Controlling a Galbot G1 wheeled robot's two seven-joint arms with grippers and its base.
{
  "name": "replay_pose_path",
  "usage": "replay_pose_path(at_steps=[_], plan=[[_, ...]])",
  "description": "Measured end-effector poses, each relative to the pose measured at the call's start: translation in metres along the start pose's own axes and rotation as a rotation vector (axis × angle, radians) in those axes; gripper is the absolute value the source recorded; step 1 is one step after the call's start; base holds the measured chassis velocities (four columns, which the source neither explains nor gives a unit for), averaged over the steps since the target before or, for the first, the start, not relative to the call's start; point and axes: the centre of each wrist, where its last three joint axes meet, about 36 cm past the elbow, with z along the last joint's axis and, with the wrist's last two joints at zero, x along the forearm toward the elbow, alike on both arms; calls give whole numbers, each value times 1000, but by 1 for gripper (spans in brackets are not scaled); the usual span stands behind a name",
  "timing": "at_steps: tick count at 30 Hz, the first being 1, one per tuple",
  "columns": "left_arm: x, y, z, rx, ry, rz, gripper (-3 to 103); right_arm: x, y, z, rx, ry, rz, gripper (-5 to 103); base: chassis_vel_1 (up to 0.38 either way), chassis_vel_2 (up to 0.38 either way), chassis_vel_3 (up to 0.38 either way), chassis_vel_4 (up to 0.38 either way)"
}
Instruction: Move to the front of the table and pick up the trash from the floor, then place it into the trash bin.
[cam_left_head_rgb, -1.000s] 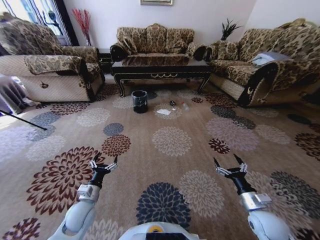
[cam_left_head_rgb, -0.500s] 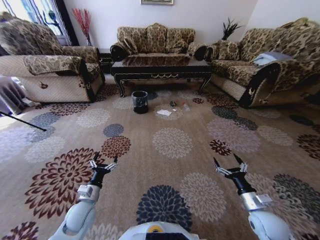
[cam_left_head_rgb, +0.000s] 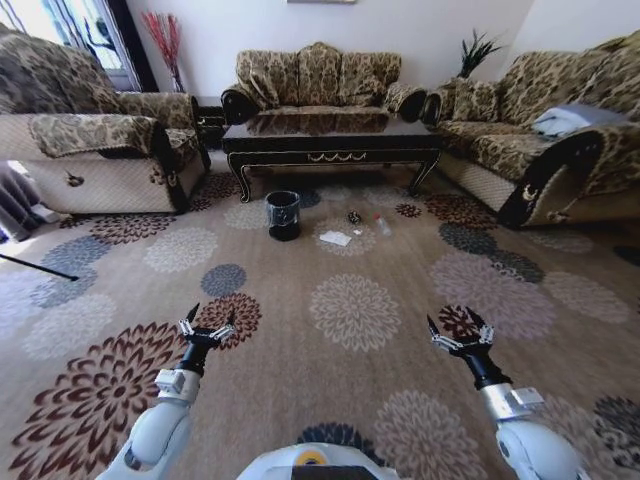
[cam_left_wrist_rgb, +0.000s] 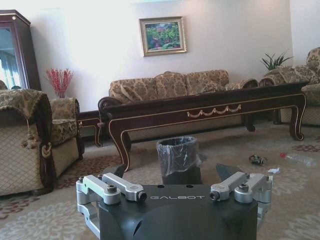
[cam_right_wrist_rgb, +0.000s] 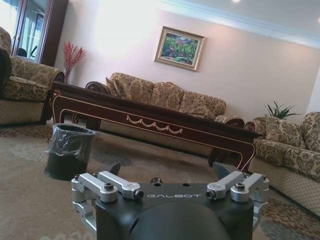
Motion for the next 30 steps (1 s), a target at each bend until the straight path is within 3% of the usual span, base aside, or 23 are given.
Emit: replay_pose_path(at_steps=[30], plan=[[1, 0, 1, 8, 14, -4, 100, -1, 1, -2, 9, 0, -3, 100, -326, 329, 333, -332]])
